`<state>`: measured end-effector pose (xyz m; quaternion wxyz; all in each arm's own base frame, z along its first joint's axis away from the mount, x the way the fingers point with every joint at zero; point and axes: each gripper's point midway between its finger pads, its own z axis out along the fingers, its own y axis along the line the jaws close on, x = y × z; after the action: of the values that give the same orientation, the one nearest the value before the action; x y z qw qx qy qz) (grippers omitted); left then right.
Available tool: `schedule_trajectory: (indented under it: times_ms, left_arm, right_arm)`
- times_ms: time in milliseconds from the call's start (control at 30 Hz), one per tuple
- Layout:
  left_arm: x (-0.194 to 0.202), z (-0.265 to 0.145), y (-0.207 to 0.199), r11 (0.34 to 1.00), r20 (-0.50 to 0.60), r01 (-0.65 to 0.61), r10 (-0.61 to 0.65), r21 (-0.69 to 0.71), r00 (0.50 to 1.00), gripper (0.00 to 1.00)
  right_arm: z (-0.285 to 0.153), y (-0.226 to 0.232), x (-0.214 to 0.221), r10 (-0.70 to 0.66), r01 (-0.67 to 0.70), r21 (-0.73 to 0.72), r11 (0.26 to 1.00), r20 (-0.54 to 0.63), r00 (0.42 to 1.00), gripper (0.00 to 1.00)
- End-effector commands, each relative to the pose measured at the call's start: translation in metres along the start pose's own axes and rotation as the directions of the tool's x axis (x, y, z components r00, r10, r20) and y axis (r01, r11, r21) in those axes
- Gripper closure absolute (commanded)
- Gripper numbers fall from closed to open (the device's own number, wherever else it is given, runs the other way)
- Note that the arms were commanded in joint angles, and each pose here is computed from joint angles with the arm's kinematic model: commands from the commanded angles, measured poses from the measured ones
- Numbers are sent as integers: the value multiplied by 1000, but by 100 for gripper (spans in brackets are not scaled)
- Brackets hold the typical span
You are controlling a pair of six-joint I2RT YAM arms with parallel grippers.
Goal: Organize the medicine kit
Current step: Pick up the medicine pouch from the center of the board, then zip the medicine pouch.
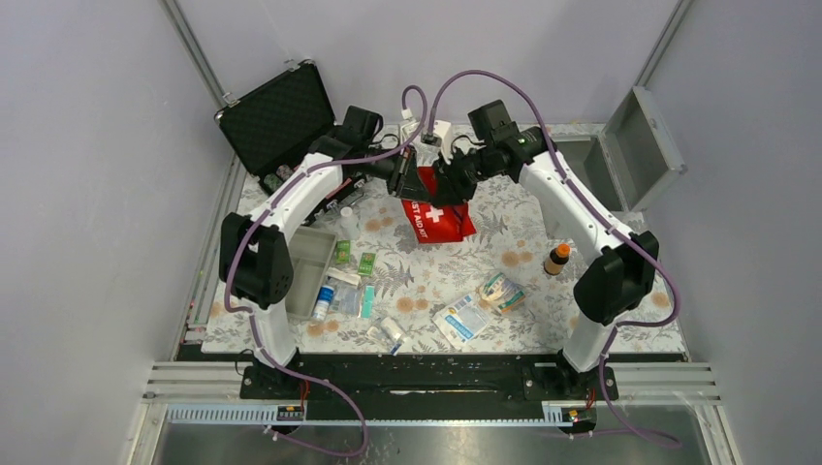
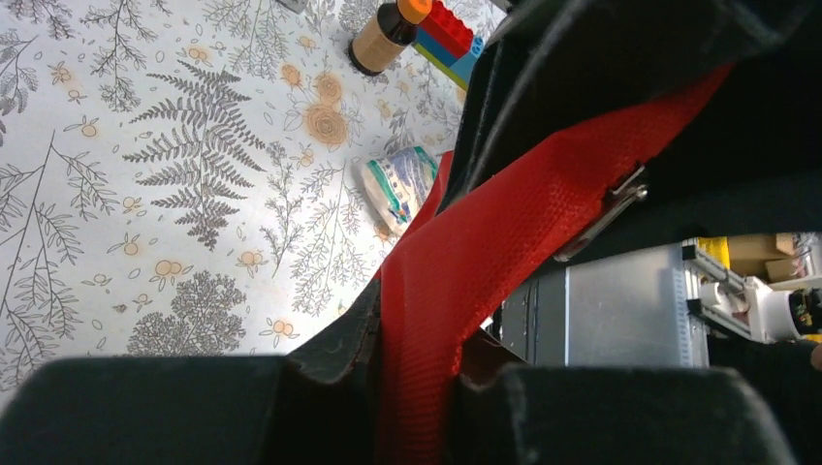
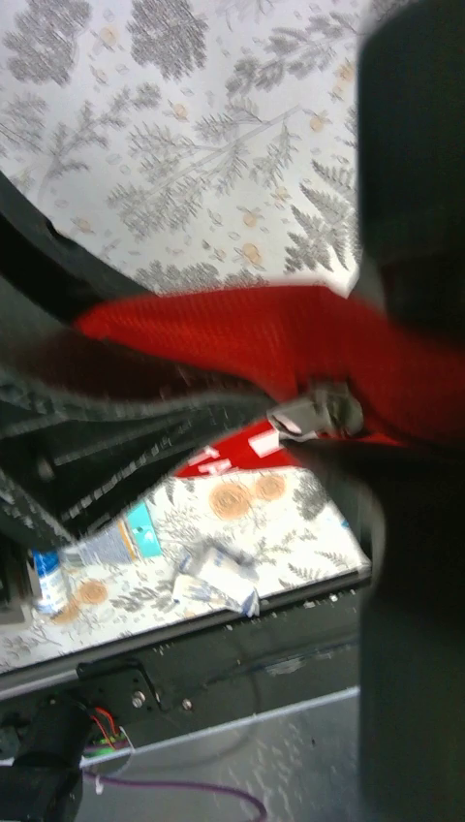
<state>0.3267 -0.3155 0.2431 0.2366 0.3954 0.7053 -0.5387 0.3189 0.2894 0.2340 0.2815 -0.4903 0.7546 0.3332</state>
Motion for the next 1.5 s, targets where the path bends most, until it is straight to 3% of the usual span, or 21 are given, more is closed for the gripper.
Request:
schedule_trajectory:
  times_ms: [0, 133, 200, 300, 467, 567, 733, 867, 1000, 1133, 1267, 1333, 1467]
  left_arm:
    - [-41, 0, -41, 987, 116, -136, 125, 87, 985, 100]
    - [-59, -18, -34, 995, 196, -94, 84, 41, 977, 100]
    - [-78, -32, -26, 997, 241, -68, 55, 46, 969, 100]
    - [-99, -51, -21, 993, 293, -61, 29, 101, 956, 100]
    - [-92, -62, -34, 973, 305, -97, 30, 207, 952, 100]
    - [-88, -65, -43, 970, 306, -97, 26, 222, 952, 100]
    - [-84, -67, -48, 977, 315, -97, 33, 189, 948, 100]
    - [-81, -68, -44, 994, 307, -26, -8, 107, 952, 100]
    - [-82, -72, -52, 998, 277, -56, 43, 40, 960, 100]
    - [-84, -73, -68, 993, 278, -83, 57, 81, 959, 100]
    - [-86, -67, -80, 987, 263, -113, 80, 114, 961, 100]
    - [-87, -65, -82, 986, 260, -114, 80, 120, 962, 100]
    - [-89, -64, -76, 991, 261, -104, 79, 83, 962, 100]
  right_arm:
    - [-1, 33, -22, -83, 85, -80, 993, 25, 996, 57]
    - [-26, 26, -56, -39, 39, -9, 999, 77, 996, 8]
    - [-44, 28, -79, -19, 17, 14, 1000, 125, 992, 1]
    - [-71, 29, -106, 28, -31, 12, 999, 197, 980, 1]
    - [-94, 7, -124, 215, -199, -84, 976, 289, 933, 2]
    - [-109, 0, -132, 327, -262, -227, 938, 332, 885, 15]
    - [-112, 10, -124, 337, -240, -311, 920, 313, 888, 19]
    - [-111, 21, -119, 355, -233, -384, 893, 287, 889, 18]
    - [-108, 25, -113, 352, -231, -386, 893, 279, 894, 20]
    - [-100, 23, -104, 321, -209, -367, 906, 276, 906, 34]
    - [-91, 17, -95, 323, -221, -355, 908, 261, 910, 40]
    - [-89, 18, -96, 322, -217, -364, 906, 259, 910, 41]
    - [-94, 31, -102, 311, -183, -413, 892, 266, 913, 33]
